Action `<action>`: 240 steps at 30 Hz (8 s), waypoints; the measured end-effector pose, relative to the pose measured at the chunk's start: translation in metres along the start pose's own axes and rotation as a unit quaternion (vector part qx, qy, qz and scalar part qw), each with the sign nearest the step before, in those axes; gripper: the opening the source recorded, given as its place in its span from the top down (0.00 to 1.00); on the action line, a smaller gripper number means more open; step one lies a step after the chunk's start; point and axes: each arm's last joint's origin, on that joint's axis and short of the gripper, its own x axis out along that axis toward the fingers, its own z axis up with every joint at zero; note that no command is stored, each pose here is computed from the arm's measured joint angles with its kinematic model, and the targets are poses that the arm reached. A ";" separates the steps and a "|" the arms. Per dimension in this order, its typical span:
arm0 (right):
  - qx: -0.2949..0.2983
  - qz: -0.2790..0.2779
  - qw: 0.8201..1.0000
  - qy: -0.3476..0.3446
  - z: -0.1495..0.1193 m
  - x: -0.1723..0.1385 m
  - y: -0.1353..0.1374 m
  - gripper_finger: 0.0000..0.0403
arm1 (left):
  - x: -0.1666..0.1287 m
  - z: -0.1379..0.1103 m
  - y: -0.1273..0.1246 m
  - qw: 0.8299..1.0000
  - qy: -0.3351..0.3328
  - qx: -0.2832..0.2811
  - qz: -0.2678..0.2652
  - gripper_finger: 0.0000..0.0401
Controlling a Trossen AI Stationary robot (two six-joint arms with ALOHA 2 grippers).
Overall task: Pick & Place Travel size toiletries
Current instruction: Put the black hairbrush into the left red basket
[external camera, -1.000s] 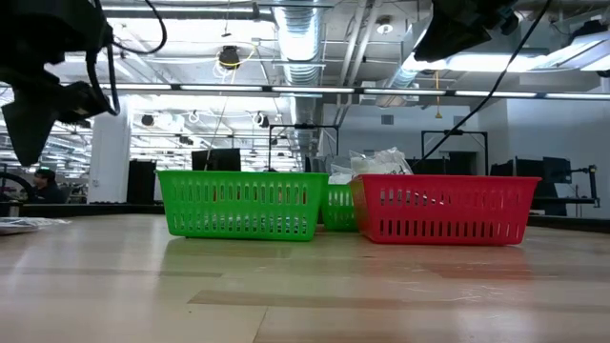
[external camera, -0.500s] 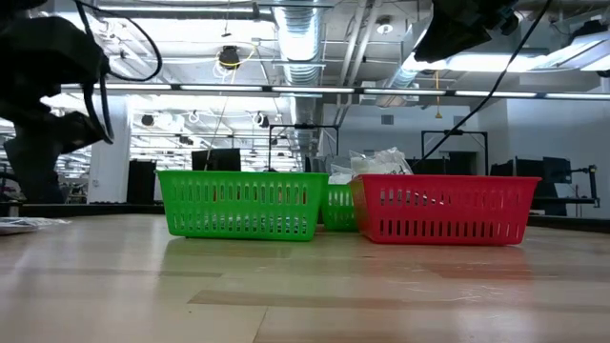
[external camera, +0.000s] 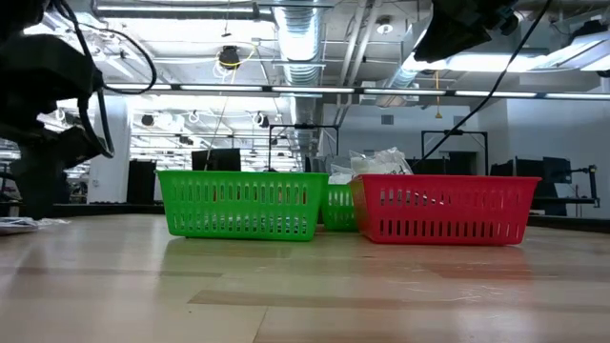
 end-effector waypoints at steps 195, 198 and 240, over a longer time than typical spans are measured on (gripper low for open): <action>0.011 0.002 1.000 0.023 0.005 0.012 -0.001 0.71 | -0.070 0.115 0.076 0.880 -0.290 -0.222 0.303 1.00; 0.014 0.003 1.000 0.022 0.005 0.012 -0.001 0.71 | -0.062 0.121 0.085 0.875 -0.295 -0.218 0.317 1.00; 0.015 0.004 1.000 0.021 0.005 0.012 -0.001 0.71 | -0.006 0.131 0.126 0.876 -0.259 -0.221 0.342 0.72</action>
